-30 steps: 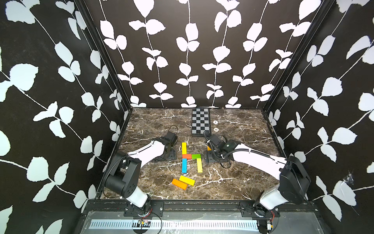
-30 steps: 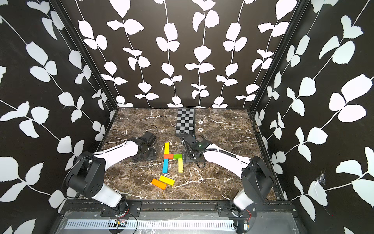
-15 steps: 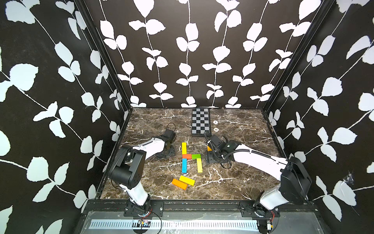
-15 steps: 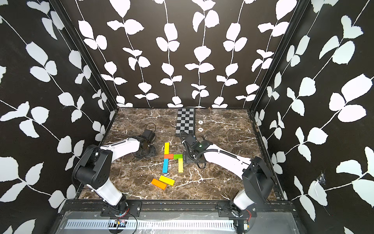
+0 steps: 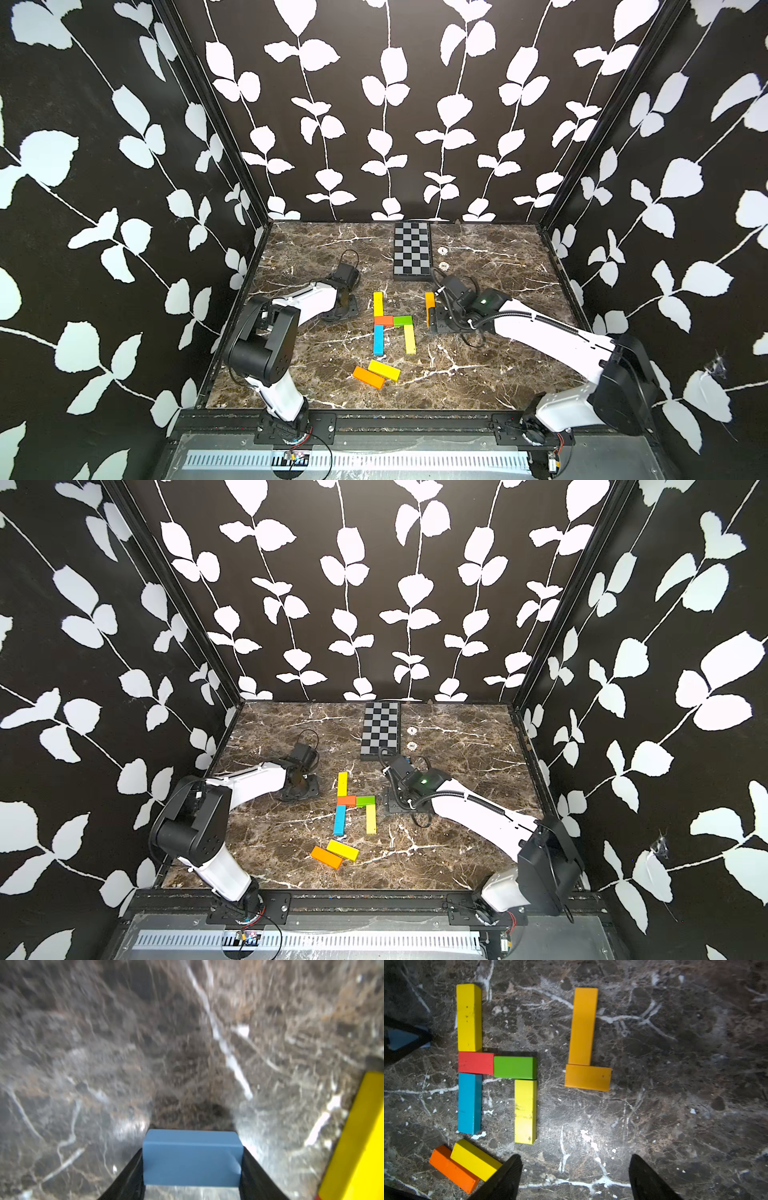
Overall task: Assemble the letter h with building blocks
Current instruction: Pick up the building block from the center of the board, then place the building block at the center of the board.
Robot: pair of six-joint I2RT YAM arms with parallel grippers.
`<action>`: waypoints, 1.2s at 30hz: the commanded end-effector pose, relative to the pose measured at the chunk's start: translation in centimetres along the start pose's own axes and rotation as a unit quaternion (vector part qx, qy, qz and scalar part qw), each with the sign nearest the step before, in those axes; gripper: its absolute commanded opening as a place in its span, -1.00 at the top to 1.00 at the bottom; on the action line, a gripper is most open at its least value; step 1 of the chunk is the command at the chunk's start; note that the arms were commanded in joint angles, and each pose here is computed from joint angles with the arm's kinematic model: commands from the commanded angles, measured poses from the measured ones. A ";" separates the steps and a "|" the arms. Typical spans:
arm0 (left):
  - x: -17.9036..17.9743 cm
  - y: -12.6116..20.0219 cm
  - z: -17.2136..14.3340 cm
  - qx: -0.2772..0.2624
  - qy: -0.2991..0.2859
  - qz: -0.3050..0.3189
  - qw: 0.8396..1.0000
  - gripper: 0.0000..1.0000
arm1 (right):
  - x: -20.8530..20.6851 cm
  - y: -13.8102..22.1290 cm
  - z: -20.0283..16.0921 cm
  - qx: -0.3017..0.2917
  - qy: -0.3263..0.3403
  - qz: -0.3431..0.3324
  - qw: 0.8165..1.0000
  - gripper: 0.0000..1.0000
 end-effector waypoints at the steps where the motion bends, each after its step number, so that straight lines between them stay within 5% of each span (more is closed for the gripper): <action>1: -0.6 5.1 1.0 -0.047 -0.013 -0.023 0.999 0.16 | -3.7 1.7 1.3 -0.030 -0.055 -0.027 0.998 -0.58; 6: -8.5 9.3 1.2 -0.078 -0.083 -0.099 0.989 0.14 | -10.5 4.0 2.9 -0.063 -0.149 -0.065 0.985 -0.58; 13: -24.0 9.1 -1.1 -0.039 -0.187 -0.220 0.957 0.21 | -17.9 5.2 1.7 -0.047 -0.260 -0.101 0.959 -0.55; 19: -32.0 7.3 -2.1 -0.015 -0.226 -0.259 0.939 0.22 | -20.2 5.3 0.3 -0.036 -0.292 -0.106 0.950 -0.54; 23: -34.7 6.6 -2.4 -0.006 -0.242 -0.272 0.931 0.17 | -20.6 5.0 -0.1 -0.031 -0.295 -0.108 0.949 -0.54; 27: -36.2 6.8 -2.6 -0.005 -0.251 -0.286 0.925 -0.36 | -20.7 4.8 -0.1 -0.031 -0.291 -0.108 0.950 -0.57; 31: -36.7 8.6 -2.0 -0.022 -0.260 -0.302 0.917 -0.63 | -20.3 4.6 0.1 -0.026 -0.285 -0.095 0.953 -0.68; 36: -35.5 12.4 -0.8 -0.063 -0.275 -0.295 0.913 -0.71 | -19.1 3.9 0.2 -0.019 -0.260 -0.086 0.962 -0.80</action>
Point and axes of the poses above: each gripper's point midway between its finger pads, its own y axis back along the fingers, its own x axis along the line the jaws close on, z = x × y, the point moved 5 cm from there along y, back along the fingers, and after that the axes turned 13 degrees about -y, right-handed, at the moved point
